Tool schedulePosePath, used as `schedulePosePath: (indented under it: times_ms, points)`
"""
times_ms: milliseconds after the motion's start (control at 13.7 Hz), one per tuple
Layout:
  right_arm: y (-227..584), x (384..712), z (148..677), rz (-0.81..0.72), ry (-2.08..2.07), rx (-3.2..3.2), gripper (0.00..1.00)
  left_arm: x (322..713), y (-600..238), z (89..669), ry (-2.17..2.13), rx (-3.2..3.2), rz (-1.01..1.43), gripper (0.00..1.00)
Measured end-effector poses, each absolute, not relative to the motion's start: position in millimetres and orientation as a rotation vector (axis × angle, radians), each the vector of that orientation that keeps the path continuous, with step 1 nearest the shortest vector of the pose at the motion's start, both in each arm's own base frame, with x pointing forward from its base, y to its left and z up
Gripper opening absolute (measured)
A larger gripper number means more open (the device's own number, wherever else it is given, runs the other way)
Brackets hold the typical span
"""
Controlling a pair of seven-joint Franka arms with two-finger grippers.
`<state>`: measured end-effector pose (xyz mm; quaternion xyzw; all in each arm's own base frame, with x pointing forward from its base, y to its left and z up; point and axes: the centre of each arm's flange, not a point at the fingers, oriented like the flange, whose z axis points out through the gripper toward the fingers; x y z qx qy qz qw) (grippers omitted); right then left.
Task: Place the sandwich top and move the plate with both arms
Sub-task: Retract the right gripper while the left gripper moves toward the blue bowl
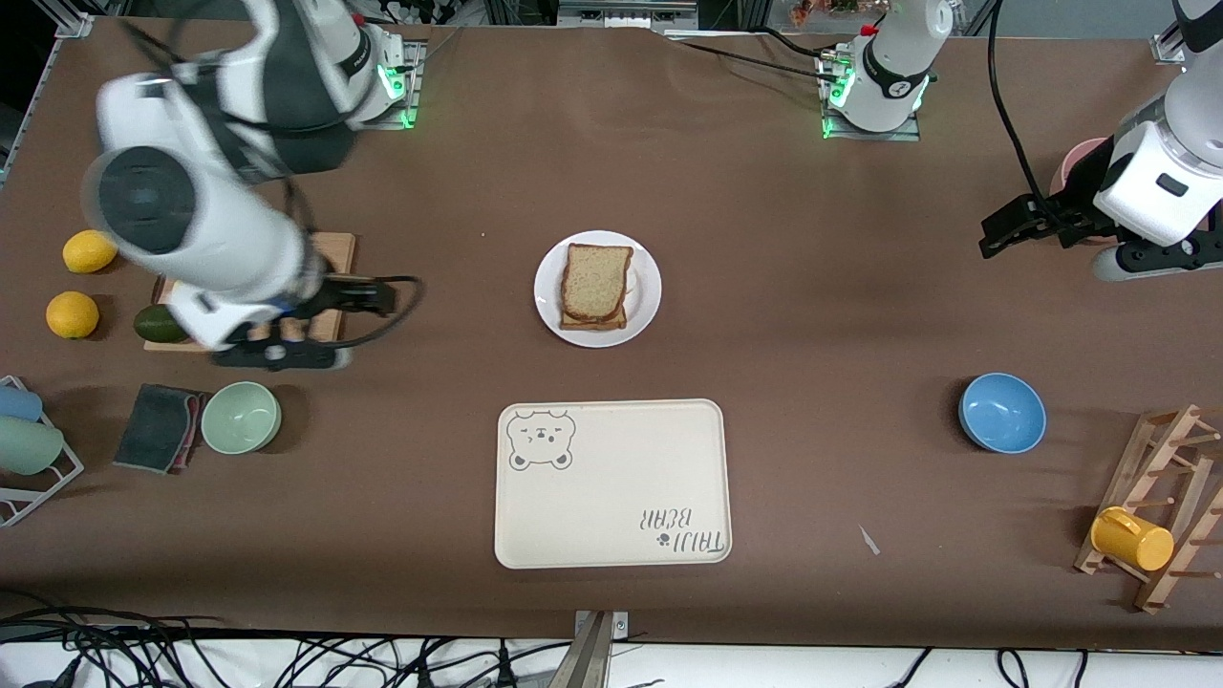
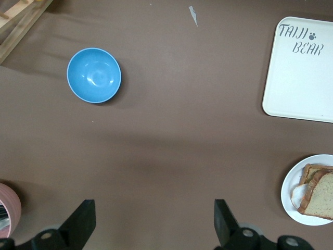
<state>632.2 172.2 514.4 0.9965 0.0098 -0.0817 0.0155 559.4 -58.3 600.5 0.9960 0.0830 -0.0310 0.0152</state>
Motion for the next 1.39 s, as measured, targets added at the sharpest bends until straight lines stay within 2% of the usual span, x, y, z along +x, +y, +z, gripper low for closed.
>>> schedulePosePath:
  times_ms: [146, 438, 1022, 1387]
  points:
    - [109, 635, 530, -0.297, 0.091, 3.143, 1.00, 560, -58, 599, 0.257, 3.099, -0.105, 1.00]
    - [38, 628, 557, -0.252, 0.097, 3.168, 1.00, 569, -52, 580, 0.257, 3.141, -0.148, 1.00]
    - [-5, 593, 572, -0.062, 0.086, 3.155, 1.00, 599, -65, 494, 0.196, 3.122, -0.362, 1.00]
    - [-42, 564, 612, 0.057, -0.006, 3.163, 1.00, 617, -75, 432, 0.136, 3.066, -0.460, 1.00]
